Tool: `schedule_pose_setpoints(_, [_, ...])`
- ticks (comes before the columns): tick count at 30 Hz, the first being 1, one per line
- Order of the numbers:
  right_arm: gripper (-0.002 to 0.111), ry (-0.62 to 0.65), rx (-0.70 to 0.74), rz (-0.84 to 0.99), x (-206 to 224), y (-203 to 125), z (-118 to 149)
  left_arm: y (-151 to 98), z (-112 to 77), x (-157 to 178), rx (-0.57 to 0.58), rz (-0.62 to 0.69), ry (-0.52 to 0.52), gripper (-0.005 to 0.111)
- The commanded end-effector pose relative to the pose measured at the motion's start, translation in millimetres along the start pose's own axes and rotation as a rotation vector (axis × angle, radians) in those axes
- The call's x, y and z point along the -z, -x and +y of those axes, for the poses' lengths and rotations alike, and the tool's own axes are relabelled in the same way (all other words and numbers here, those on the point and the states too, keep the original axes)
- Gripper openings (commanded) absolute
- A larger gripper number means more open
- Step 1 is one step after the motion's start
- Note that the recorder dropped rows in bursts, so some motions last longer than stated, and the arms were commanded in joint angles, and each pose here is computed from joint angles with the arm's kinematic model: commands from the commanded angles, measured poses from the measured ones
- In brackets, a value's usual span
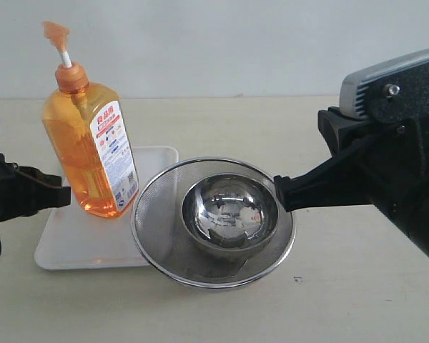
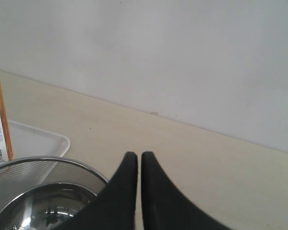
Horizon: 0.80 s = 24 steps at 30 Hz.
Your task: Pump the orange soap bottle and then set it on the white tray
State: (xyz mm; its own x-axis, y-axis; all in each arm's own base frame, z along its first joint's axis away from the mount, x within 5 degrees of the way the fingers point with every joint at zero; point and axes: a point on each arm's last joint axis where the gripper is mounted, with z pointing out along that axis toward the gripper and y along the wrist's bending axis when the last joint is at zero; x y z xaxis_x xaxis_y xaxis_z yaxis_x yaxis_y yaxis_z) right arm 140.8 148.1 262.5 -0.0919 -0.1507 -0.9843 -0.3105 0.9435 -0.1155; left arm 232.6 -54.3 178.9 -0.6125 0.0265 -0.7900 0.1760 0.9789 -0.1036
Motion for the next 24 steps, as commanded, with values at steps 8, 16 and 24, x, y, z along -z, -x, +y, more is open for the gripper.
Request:
schedule_pose_setpoints(8, [0.000, 0.027, 0.007, 0.001, 1.1, 0.0, 1.0, 22.2, 34.2, 4.4, -0.028, -0.236, 0.093, 0.005])
schedule_pose_setpoints(16, [0.000, 0.035, 0.011, -0.002, 1.1, 0.3, 1.8, 14.3, 34.8, -22.1, 0.003, -0.282, 0.038, 0.005])
schedule_pose_setpoints(24, [0.000, 0.035, 0.014, -0.006, 1.1, 0.6, 1.7, 8.4, 29.9, -36.0, 0.053, -0.311, -0.052, 0.005])
